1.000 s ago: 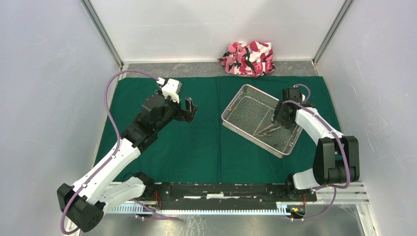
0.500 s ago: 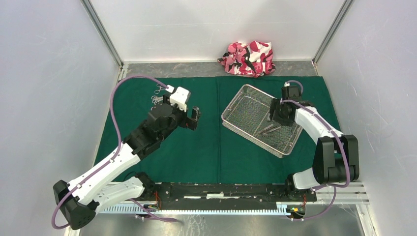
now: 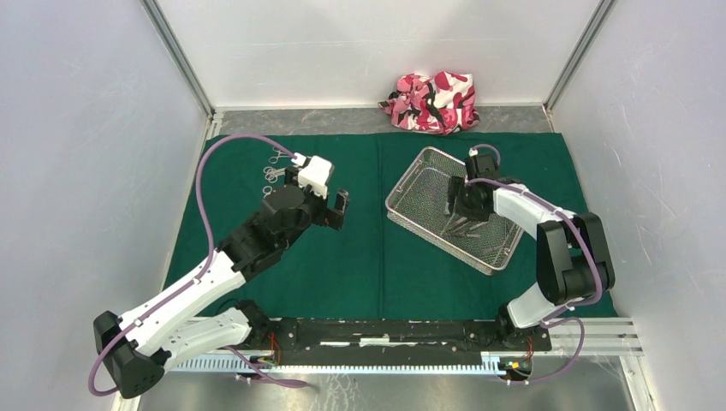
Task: Open and lay out the surgical kit
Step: Adjust the medical item in the container, then pick up the medical item from the container.
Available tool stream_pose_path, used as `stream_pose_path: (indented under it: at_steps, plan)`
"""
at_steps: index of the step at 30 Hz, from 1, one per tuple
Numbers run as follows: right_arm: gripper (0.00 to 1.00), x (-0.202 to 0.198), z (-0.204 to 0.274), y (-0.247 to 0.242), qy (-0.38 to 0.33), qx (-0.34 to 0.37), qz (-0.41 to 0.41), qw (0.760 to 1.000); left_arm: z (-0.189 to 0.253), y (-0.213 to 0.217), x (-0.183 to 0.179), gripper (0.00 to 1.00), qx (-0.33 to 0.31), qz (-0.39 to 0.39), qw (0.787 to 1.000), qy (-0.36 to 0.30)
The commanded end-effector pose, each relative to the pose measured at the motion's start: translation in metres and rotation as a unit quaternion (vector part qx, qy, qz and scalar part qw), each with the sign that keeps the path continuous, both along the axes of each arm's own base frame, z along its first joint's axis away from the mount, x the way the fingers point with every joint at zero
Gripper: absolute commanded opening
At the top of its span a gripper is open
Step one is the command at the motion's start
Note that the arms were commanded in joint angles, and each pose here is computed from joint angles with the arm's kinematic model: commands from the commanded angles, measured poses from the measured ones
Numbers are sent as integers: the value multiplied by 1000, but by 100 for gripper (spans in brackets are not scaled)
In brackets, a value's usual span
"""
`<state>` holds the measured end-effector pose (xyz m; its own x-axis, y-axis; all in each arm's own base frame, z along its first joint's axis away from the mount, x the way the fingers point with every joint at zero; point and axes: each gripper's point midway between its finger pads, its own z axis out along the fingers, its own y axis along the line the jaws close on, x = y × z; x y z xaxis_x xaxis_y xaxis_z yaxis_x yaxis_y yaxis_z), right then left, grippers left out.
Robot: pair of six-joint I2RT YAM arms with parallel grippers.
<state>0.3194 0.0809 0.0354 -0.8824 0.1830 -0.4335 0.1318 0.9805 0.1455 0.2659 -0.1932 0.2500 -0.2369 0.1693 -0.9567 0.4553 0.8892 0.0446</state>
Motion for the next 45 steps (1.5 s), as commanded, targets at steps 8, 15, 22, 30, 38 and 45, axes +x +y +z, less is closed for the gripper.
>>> stream_pose_path:
  at_steps: [8, 15, 22, 30, 38, 45]
  plan:
    - [76, 27, 51, -11, -90, -36, 14, 995, 7, -1, 5, 100, 6, 0, 1000, -25]
    - [78, -4, 31, -33, -36, -47, -4, 998, 4, -3, 6, 100, 9, -4, 1000, -22]
    - [77, -7, 2, 3, -20, 48, 6, 999, 2, -5, 6, 100, 11, -7, 1000, -19]
    - [76, 31, 22, 12, -59, 45, 29, 997, -2, -3, 9, 100, 28, -6, 999, -21]
    - [76, 26, 40, -45, -54, -69, -14, 996, -1, -3, 9, 100, 28, -6, 999, -21]
    - [64, -1, 22, -103, -9, -146, -66, 987, 1, -3, 7, 100, 22, -10, 999, -23]
